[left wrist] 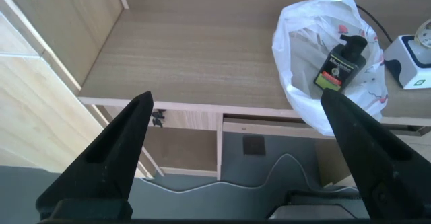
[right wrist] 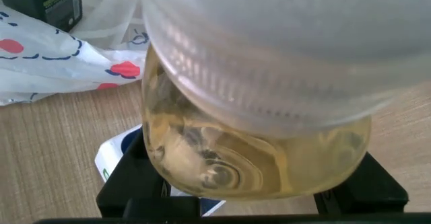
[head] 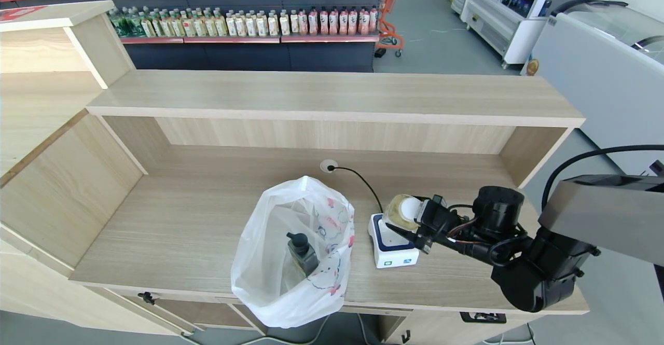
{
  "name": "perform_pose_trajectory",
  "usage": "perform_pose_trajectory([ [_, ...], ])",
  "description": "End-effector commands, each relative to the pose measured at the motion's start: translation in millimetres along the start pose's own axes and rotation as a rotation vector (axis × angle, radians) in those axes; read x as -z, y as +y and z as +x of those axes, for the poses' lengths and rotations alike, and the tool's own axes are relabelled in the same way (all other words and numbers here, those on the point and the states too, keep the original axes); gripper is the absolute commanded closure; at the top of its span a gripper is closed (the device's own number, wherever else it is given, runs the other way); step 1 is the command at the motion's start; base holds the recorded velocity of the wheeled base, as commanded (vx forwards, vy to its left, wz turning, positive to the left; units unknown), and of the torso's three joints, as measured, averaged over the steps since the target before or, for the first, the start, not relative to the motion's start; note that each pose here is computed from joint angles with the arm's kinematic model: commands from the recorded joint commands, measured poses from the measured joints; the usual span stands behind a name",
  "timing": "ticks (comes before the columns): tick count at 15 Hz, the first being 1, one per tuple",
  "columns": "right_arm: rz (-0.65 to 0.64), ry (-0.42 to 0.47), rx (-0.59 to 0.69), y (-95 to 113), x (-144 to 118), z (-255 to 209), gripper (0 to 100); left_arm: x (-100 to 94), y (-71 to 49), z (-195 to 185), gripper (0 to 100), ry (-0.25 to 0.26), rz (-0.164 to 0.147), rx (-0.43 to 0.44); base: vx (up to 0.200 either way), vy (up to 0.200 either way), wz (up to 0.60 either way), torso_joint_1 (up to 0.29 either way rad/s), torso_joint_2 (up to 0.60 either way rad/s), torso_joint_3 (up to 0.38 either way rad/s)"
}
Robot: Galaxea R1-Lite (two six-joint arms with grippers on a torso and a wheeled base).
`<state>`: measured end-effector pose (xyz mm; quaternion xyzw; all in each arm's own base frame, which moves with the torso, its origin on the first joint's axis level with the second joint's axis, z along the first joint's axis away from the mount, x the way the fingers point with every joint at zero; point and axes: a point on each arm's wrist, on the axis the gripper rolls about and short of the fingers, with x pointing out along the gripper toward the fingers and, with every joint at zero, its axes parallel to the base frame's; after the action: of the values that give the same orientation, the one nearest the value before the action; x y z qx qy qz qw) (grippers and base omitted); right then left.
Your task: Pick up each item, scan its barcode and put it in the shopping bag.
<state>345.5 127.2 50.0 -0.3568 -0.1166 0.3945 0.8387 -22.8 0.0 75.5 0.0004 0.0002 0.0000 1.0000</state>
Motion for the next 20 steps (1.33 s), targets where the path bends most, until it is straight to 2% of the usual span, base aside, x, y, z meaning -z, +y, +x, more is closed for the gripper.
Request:
perform_pose_trajectory([
  [1,0.0,-0.001,-0.001,0,2,2,100,0.0,0.0,0,0,0.0,-0.001,0.0,0.0,0.0,0.0,0.0,0.0,0.0],
  [8,-0.032,-0.065,-0.02,-6,16,14,100,0.0,0.0,0,0,0.0,0.001,0.0,0.0,0.0,0.0,0.0,0.0,0.0],
  [12,-0.025,-0.057,-0.026,-5,25,15,100,0.0,0.0,0,0,0.0,0.001,0.0,0.0,0.0,0.0,0.0,0.0,0.0],
  [20,-0.023,-0.056,-0.029,-4,26,15,100,0.0,0.0,0,0,0.0,0.001,0.0,0.0,0.0,0.0,0.0,0.0,0.0],
])
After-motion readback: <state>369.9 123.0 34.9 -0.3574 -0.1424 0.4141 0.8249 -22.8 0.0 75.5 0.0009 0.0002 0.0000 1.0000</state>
